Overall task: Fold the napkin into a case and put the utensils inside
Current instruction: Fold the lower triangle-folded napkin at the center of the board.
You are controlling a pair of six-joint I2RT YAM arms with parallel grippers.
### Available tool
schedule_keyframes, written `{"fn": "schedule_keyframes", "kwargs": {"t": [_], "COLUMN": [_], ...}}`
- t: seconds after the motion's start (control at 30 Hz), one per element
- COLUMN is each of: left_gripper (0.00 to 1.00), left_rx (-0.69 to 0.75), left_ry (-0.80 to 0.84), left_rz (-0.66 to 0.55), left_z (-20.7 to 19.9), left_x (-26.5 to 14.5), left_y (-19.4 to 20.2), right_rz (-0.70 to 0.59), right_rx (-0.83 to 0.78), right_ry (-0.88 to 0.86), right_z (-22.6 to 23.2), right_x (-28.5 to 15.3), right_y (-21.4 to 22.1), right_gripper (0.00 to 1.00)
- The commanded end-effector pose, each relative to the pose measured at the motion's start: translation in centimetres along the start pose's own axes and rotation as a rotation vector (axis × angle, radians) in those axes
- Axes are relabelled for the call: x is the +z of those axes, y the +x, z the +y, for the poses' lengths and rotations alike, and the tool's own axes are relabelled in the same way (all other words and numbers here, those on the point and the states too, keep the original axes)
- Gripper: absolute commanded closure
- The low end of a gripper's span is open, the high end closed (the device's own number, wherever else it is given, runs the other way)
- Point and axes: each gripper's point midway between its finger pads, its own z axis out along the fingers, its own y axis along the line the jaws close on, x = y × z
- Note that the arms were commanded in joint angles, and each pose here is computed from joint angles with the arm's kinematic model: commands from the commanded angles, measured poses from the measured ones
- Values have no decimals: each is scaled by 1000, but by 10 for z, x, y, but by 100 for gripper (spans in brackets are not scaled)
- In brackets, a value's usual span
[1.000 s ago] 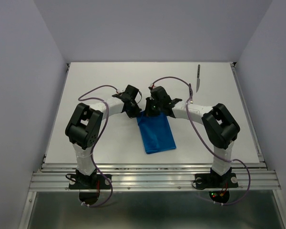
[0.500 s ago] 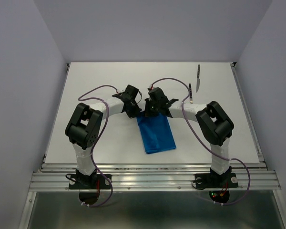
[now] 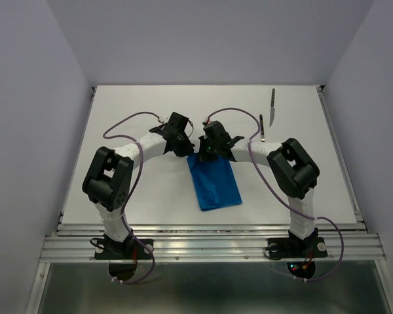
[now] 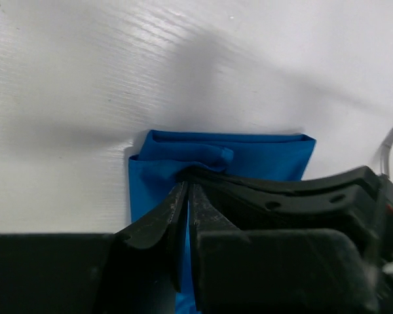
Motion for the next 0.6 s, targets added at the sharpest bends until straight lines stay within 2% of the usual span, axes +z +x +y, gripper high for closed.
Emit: {"fn": "schedule_keyframes", "kwargs": {"t": [0.0, 0.2, 0.37, 0.57], "left_gripper": [82, 93, 96, 100], "left_rx": [15, 16, 38, 89], "left_ry": [73, 71, 79, 101], "left_rz": [-81, -78, -77, -17], "left_z": [-18, -11, -6, 3], "left_x": [-25, -25, -32, -29], "left_y": [-18, -23, -21, -2], "right_rz": [-29, 20, 65, 90], "right_rx": [-51, -157, -236, -287], "right_ry": [-40, -110, -193, -190], "right_z": [9, 14, 24, 21], "right_x": [1, -1, -6, -14], "right_y": [-5, 8, 17, 15], "right_gripper": [99, 99, 99, 99]}}
